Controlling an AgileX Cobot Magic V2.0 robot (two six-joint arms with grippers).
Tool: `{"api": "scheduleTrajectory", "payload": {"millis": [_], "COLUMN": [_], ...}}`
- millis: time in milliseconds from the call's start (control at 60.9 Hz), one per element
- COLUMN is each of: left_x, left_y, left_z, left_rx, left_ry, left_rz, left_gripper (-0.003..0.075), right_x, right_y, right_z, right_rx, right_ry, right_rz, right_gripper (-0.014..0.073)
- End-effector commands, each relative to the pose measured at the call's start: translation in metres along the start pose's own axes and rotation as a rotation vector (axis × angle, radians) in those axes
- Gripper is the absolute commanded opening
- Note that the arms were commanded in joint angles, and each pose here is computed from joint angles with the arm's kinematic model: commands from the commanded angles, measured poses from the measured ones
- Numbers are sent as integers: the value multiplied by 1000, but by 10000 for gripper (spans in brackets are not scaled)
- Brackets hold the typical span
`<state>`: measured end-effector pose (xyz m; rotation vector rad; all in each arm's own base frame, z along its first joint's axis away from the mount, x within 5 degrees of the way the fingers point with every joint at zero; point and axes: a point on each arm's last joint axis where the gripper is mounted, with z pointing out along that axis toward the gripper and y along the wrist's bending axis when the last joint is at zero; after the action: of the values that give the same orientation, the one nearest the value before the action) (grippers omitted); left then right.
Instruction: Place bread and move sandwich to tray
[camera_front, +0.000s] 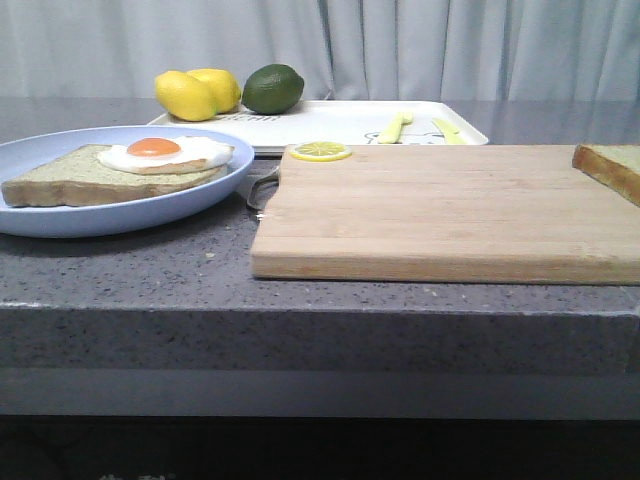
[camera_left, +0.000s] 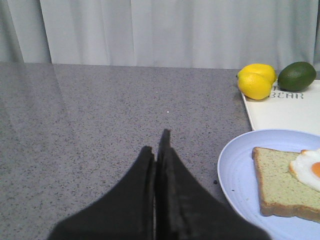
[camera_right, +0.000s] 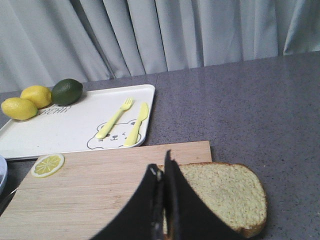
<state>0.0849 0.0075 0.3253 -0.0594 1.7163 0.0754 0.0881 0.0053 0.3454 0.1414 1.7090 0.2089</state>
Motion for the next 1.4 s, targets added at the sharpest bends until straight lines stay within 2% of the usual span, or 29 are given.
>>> {"api": "scheduleTrajectory", "payload": {"millis": [0, 49, 99, 148, 246, 279, 296, 345, 558, 788, 952, 1149, 1379], "left_x": [-18, -19, -20, -22, -22, -22, -22, -22, -22, -22, -22, -22, -22], "left_y": [-1, -1, -1, -1, -2, -2, -2, -2, -2, -2, -2, -6, -9], "left_z": [-1, -2, -2, -2, -2, -2, -2, -2, -2, -2, -2, -2, -2], "left_rx": [13, 14, 16, 18, 21, 23, 24, 25, 24, 24, 24, 72, 105], "left_ry": [-103, -114, -125, -144, -151, -150, -150, -150, -148, -148, -148, -148, -147], "left_rz": [-32, -32, -34, -34, -42, -49, -51, -53, -53, -53, -53, -50, -47], "left_gripper": [-18, -3, 60, 179, 502, 596, 642, 711, 622, 532, 468, 397, 327], "right_x": [-19, -20, -20, -19, -18, -17, -17, -17, -25, -61, -74, -76, -65], "right_y": [2, 2, 2, 2, 2, 2, 2, 2, 6, 10, 2, -32, -80], "right_z": [0, 0, 0, 1, 1, 1, 1, 1, 5, 40, 75, 118, 159], "right_rx": [0, 0, 0, 0, 0, -2, -4, -9, -13, 28, 119, 314, 403], "right_ry": [-117, -122, -120, -114, -103, -101, -99, -91, -28, 210, 386, 539, 628], "right_rz": [0, 1, 1, 1, 1, 6, 11, 22, 19, -60, -146, -49, 135], "right_gripper": [-10, 53, 168, 322, 607, 662, 664, 647, 641, 641, 641, 641, 641]}}
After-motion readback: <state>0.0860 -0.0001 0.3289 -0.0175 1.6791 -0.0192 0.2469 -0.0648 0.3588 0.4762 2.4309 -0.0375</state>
